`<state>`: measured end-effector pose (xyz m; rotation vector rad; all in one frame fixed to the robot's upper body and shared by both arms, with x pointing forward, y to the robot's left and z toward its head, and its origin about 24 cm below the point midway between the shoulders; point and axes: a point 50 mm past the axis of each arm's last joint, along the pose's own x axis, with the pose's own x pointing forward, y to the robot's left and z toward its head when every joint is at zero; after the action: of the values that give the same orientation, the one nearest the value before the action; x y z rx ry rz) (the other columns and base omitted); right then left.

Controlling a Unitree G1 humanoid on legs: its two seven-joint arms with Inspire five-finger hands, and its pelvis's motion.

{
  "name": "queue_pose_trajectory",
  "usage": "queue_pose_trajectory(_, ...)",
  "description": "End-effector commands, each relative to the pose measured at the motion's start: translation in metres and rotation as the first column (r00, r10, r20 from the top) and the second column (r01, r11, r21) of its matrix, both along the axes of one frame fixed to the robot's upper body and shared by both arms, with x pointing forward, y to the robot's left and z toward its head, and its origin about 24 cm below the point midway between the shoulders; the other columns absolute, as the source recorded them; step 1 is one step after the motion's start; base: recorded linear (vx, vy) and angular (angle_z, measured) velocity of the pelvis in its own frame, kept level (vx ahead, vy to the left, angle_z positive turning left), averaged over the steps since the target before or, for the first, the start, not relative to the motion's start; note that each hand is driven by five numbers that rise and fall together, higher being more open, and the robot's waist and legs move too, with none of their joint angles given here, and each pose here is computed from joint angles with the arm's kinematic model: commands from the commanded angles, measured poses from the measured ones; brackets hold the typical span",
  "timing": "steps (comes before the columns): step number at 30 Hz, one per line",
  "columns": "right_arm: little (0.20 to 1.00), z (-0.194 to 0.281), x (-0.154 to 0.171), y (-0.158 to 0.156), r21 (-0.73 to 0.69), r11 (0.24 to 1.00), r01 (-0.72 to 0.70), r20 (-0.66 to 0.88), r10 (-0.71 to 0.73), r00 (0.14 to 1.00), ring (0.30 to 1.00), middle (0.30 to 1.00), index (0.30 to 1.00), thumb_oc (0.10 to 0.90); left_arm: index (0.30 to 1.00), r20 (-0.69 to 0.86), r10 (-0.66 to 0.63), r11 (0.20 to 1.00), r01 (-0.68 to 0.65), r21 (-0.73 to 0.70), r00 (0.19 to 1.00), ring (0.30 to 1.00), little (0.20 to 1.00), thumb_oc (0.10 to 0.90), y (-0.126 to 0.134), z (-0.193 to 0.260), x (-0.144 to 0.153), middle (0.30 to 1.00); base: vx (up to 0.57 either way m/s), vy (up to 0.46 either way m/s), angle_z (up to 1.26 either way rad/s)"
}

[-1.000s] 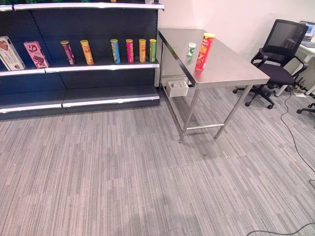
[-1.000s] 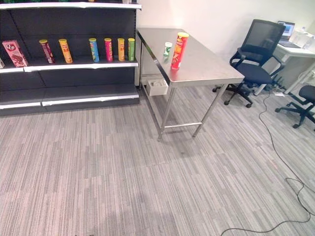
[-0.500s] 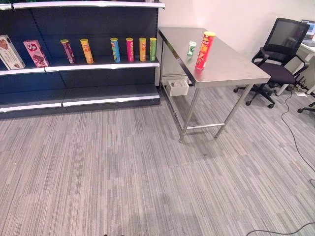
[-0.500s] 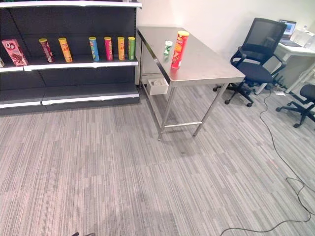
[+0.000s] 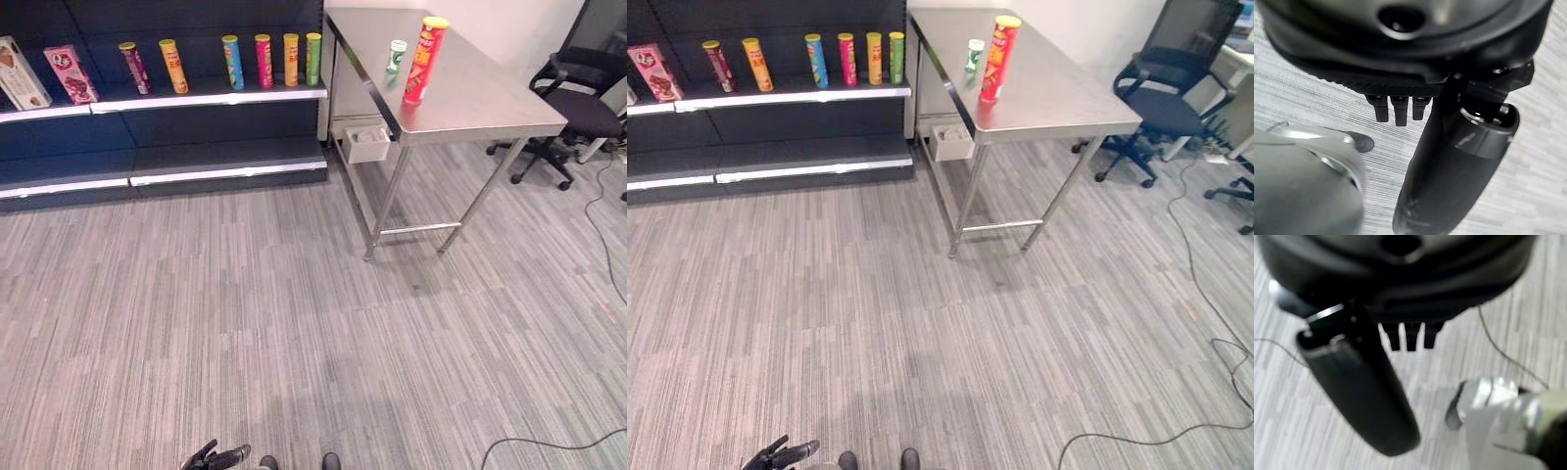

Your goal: Put the goods on the table back onto the shelves and tidy them up.

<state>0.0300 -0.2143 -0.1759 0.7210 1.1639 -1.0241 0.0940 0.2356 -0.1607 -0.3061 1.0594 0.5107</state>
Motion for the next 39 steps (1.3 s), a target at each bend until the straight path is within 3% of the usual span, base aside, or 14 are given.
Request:
queue_pose_trajectory(1,0.9,0.003,-0.016,-0.019,-0.061,0.998,-0.019,-0.057,0.016,0.998,0.9,0.9,0.9,0.8,0.9,0.012,0.018,1.0,-0.018,0.011,1.0,0.9,0.9,0.8,0.002,0.0,-0.007,0.9,0.14,0.07,0.35)
queue_pose_trajectory(5,0.9,0.009,0.0,-0.037,-0.12,0.992,-0.044,-0.034,0.04,0.999,0.9,0.9,0.9,0.8,0.9,-0.007,0.101,0.994,-0.101,-0.035,0.995,0.9,0.9,0.8,-0.007,-0.005,-0.021,0.9,0.29,0.115,0.11)
queue_pose_trajectory(11,0.9,0.006,-0.002,-0.029,-0.078,0.993,-0.083,-0.034,0.08,0.996,0.9,0.9,0.9,0.8,0.9,-0.053,0.13,0.991,-0.131,-0.026,0.99,0.9,0.9,0.8,-0.009,-0.008,-0.037,0.9,0.46,0.202,-0.45)
queue_pose_trajectory(20,0.9,0.008,0.012,-0.032,-0.112,0.977,-0.181,-0.009,0.181,0.983,0.9,0.9,0.9,0.8,0.9,0.047,-0.107,0.994,0.107,0.007,0.993,0.9,0.9,0.8,-0.022,-0.001,0.007,0.9,0.31,0.213,-0.16)
queue_pose_trajectory(22,0.9,0.011,0.034,-0.032,-0.152,0.964,-0.219,0.038,0.228,0.973,0.9,0.9,0.9,0.8,0.9,0.107,-0.189,0.982,0.185,0.046,0.976,0.9,0.9,0.8,-0.025,0.007,0.033,0.9,0.21,0.274,-0.25)
queue_pose_trajectory(27,0.9,0.015,0.059,-0.025,-0.183,0.943,-0.277,0.114,0.3,0.947,0.9,0.9,0.9,0.8,0.9,0.121,-0.292,0.956,0.284,0.076,0.949,0.9,0.9,0.8,-0.026,0.011,0.046,0.9,0.24,0.065,-0.52)
queue_pose_trajectory(35,0.9,0.011,0.037,-0.028,-0.147,0.963,-0.224,0.049,0.233,0.971,0.9,0.9,0.9,0.8,0.9,0.058,-0.357,0.933,0.353,0.073,0.932,0.9,0.9,0.8,-0.033,0.005,0.036,0.9,0.28,-0.095,0.18)
queue_pose_trajectory(39,0.9,0.011,0.008,-0.042,-0.141,0.979,-0.146,-0.042,0.141,0.989,0.9,0.9,0.9,0.8,0.9,0.025,-0.29,0.957,0.29,0.02,0.957,0.9,0.9,0.8,-0.035,-0.001,0.02,0.9,0.34,-0.117,0.23)
